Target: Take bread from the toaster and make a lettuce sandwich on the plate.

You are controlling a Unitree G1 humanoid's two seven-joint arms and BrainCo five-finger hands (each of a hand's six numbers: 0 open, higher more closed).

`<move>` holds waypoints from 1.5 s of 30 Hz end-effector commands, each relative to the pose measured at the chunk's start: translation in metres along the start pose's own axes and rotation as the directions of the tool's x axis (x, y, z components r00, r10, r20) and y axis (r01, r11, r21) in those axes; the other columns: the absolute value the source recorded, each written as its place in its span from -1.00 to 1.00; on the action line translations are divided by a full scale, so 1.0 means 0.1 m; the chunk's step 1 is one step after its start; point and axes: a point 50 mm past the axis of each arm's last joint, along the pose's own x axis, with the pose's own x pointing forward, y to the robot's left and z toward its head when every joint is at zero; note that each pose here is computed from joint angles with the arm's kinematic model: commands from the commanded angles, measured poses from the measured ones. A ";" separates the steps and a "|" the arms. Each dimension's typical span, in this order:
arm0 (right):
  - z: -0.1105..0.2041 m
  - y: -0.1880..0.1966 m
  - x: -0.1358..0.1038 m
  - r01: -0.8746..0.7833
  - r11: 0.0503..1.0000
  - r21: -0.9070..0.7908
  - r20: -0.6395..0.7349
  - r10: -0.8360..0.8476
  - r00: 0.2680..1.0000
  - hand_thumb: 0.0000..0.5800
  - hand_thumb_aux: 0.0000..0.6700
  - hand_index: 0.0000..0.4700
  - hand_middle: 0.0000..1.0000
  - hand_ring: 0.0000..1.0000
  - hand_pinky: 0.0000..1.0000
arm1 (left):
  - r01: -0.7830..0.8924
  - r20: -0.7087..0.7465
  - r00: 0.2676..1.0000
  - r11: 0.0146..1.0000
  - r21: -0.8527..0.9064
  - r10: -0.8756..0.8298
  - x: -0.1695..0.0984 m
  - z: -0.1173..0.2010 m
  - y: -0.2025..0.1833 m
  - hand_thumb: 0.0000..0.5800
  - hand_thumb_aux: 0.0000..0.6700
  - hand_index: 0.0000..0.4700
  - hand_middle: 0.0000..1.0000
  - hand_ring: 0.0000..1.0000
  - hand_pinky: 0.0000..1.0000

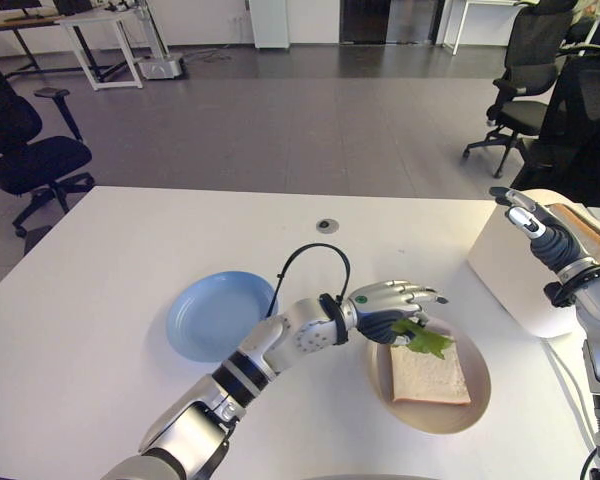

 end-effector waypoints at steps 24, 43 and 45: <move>-0.08 -0.67 -0.10 0.313 0.645 -0.697 -0.055 -0.483 0.874 -1.00 -1.00 -1.00 -1.00 -1.00 -1.00 | -0.419 -0.121 0.907 0.894 -0.156 0.404 -0.21 -0.36 0.46 -1.00 -1.00 -1.00 -1.00 -1.00 -1.00; -0.57 -0.59 -0.16 -0.009 0.606 -0.795 -0.331 -0.423 0.844 1.00 1.00 1.00 -1.00 -1.00 -1.00 | -0.470 -0.246 0.865 0.878 -0.091 0.437 -0.51 -0.64 0.58 -1.00 -1.00 -1.00 -1.00 -1.00 -1.00; -0.59 -0.55 -0.15 -0.027 0.629 -0.777 -0.343 -0.387 0.856 1.00 1.00 1.00 -1.00 -1.00 -1.00 | -0.467 -0.251 0.865 0.879 -0.092 0.434 -0.50 -0.65 0.57 -1.00 -1.00 -1.00 -1.00 -1.00 -1.00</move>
